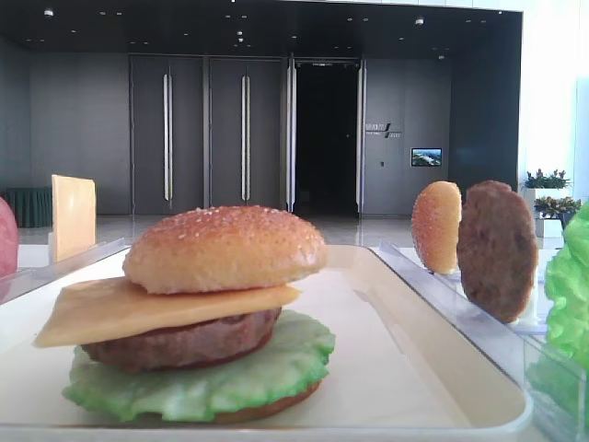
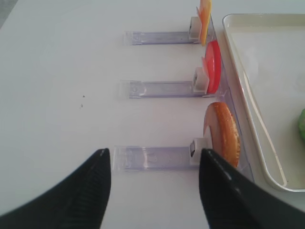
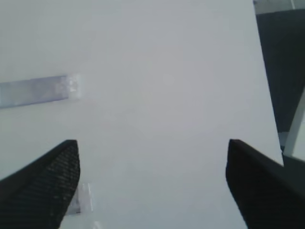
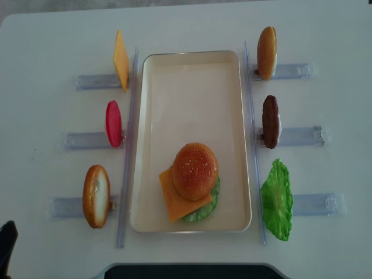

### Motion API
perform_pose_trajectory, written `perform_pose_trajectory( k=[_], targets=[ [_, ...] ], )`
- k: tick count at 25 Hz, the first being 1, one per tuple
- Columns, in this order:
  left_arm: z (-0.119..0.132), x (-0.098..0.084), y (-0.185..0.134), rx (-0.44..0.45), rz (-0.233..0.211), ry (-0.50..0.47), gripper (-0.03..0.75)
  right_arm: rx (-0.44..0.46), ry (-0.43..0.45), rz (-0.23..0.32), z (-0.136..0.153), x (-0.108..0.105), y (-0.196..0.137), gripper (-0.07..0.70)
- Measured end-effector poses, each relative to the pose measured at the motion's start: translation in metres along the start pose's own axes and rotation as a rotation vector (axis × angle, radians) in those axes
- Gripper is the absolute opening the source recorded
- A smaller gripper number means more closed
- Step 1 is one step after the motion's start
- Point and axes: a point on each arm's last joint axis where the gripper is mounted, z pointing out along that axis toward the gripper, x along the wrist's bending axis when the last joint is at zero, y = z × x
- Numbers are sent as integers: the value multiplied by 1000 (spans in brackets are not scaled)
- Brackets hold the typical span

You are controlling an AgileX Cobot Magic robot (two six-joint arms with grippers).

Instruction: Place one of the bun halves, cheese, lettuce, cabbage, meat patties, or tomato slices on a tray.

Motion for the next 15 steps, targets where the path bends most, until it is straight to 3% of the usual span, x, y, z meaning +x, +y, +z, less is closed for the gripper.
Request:
perform_pose_trajectory(
  k=[8,15],
  targets=[
    [0,0,0,0,0,1,450,52,-52,82,0,-21,-5,590],
    [0,0,0,0,0,2,450,-43,-52,98,-37,-23,-11,590]
  ],
)
